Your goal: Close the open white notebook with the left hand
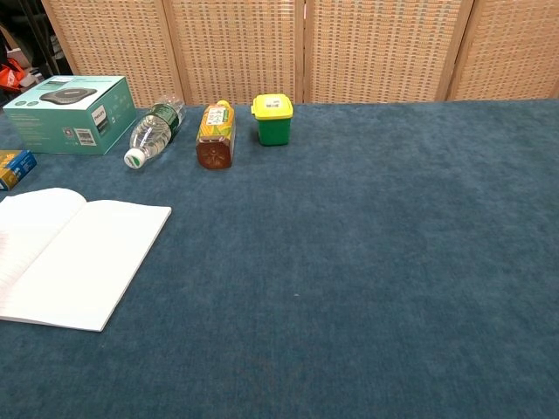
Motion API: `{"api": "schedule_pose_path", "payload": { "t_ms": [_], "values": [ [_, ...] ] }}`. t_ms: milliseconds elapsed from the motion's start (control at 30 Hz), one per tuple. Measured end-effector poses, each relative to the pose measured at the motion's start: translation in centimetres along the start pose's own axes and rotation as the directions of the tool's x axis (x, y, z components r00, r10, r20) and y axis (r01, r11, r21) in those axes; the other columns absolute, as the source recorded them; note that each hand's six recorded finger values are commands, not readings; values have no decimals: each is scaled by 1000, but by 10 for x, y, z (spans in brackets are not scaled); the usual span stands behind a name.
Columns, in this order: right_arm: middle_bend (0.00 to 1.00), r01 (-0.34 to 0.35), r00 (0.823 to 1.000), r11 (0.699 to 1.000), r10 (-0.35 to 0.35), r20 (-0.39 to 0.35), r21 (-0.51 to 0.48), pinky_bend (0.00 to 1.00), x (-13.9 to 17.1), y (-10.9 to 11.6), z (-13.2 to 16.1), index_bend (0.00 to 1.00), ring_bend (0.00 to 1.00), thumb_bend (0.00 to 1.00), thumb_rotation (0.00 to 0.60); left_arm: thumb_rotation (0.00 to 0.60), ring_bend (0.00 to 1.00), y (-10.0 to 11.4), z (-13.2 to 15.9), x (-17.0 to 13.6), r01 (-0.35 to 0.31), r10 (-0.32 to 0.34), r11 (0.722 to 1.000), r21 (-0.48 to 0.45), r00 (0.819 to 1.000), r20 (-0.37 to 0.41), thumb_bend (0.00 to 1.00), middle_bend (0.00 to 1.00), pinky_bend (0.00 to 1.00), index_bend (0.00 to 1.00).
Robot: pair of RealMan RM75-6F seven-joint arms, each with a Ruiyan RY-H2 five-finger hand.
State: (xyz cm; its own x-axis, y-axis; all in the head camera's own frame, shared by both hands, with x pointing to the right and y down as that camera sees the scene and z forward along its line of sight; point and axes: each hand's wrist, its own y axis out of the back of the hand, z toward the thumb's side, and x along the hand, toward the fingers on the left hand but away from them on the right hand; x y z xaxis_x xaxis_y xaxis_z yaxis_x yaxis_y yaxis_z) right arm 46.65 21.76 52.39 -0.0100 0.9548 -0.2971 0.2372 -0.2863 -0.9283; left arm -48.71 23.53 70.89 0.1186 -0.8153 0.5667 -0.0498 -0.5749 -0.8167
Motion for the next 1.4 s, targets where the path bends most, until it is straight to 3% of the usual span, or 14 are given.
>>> {"api": "schedule_pose_path", "payload": {
  "t_ms": [467,800,1067,1200,1400],
  "values": [
    [0,1,1000,1000,-1,1,1,0,0,0,0,0,0,0,600,600,0,5,4,2,-22,22,1000,-3,999,24,518,0,0,0],
    [0,1,1000,1000,-1,2,-2,0,0,1,0,0,0,0,600,600,0,6,6,2,-24,24,1000,1,999,32,517,0,0,0],
    [0,1,1000,1000,-1,3,-3,0,0,1,-1,0,0,0,600,600,0,16,15,2,-82,73,992,96,993,89,518,0,0,0],
    [0,2,1000,1000,-2,2,-4,0,1,1,0,0,0,0,600,600,0,26,32,2,-153,115,964,219,977,179,519,0,0,0],
    [0,0,1000,1000,0,3,-8,0,1,1,0,0,0,0,600,600,0,42,64,-3,-290,140,865,410,924,357,531,0,0,0]
  ]
}}
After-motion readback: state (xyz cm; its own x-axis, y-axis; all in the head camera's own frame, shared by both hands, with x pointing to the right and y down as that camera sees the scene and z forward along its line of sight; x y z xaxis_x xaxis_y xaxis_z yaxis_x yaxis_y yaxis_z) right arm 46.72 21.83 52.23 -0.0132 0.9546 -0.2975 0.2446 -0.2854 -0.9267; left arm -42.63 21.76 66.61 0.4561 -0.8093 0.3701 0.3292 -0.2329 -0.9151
